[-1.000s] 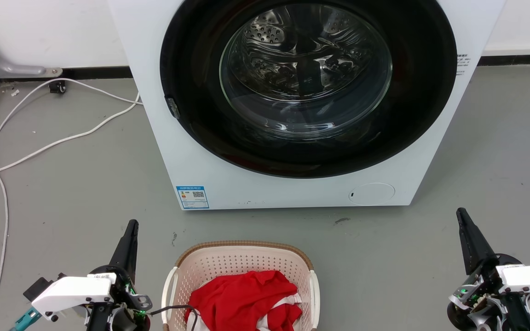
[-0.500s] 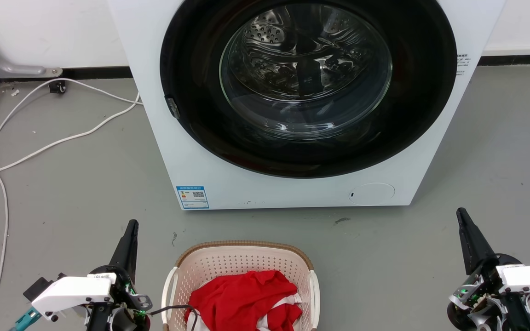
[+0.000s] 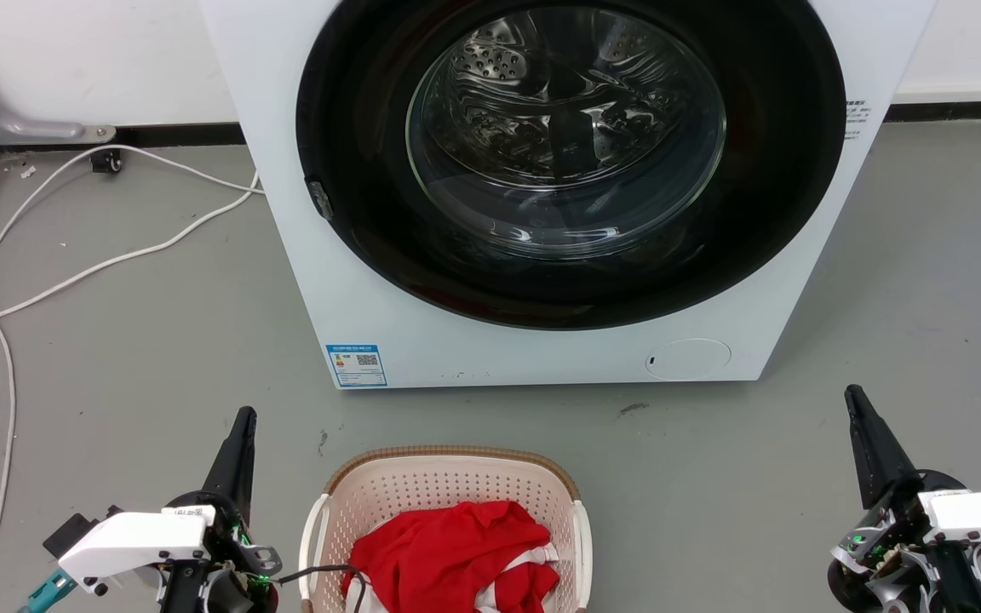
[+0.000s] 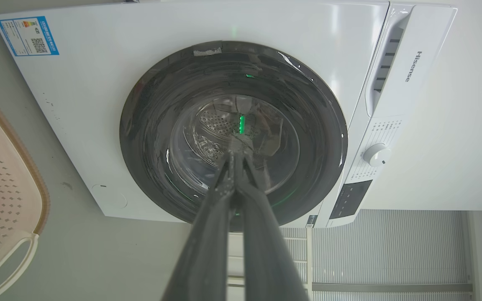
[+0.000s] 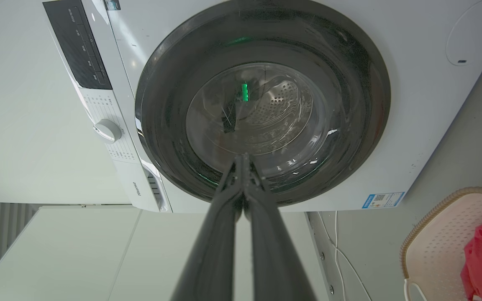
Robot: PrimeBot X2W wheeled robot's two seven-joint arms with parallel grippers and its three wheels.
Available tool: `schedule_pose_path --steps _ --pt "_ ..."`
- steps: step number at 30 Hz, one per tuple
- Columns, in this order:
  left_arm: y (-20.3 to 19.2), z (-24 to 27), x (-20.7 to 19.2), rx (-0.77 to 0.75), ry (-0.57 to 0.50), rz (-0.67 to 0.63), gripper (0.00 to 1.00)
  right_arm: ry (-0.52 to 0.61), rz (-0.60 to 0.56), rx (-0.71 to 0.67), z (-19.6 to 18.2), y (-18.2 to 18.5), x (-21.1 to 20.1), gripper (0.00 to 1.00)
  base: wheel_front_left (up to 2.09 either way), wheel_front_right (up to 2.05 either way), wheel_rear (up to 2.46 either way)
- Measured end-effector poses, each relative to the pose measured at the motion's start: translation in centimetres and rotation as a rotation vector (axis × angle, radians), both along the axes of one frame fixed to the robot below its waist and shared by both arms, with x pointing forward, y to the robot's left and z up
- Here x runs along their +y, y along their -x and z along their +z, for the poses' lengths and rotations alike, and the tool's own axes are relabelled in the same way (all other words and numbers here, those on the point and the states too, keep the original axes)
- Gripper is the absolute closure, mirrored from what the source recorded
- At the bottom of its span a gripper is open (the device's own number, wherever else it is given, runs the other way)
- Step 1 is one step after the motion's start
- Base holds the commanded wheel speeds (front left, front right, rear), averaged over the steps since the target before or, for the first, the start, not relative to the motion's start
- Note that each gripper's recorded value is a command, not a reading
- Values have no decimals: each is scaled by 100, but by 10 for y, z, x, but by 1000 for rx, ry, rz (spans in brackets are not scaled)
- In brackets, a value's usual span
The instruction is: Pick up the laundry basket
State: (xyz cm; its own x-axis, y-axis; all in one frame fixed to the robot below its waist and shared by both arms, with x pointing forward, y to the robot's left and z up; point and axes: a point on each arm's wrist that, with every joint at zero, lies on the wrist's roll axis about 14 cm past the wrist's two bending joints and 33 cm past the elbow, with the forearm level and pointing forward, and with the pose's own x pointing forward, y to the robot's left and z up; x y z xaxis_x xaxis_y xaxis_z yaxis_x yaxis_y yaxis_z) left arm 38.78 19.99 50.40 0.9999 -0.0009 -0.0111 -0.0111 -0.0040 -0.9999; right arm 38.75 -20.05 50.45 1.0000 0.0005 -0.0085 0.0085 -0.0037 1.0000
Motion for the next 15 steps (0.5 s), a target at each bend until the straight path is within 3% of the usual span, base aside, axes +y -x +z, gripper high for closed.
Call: schedule_pose_path --steps 12,13,14,15 --pt "0 0 0 0 0 0 100 0 0 0 0 0 0 100 0 0 0" --pt "0 0 0 0 0 0 0 0 0 0 0 0 0 0 0 0 0" --pt "1 -2 0 5 1 0 0 -1 0 4 -2 1 0 0 0 0 0" --pt "2 -6 0 18 2 0 100 -2 0 18 -6 2 0 100 0 0 0"
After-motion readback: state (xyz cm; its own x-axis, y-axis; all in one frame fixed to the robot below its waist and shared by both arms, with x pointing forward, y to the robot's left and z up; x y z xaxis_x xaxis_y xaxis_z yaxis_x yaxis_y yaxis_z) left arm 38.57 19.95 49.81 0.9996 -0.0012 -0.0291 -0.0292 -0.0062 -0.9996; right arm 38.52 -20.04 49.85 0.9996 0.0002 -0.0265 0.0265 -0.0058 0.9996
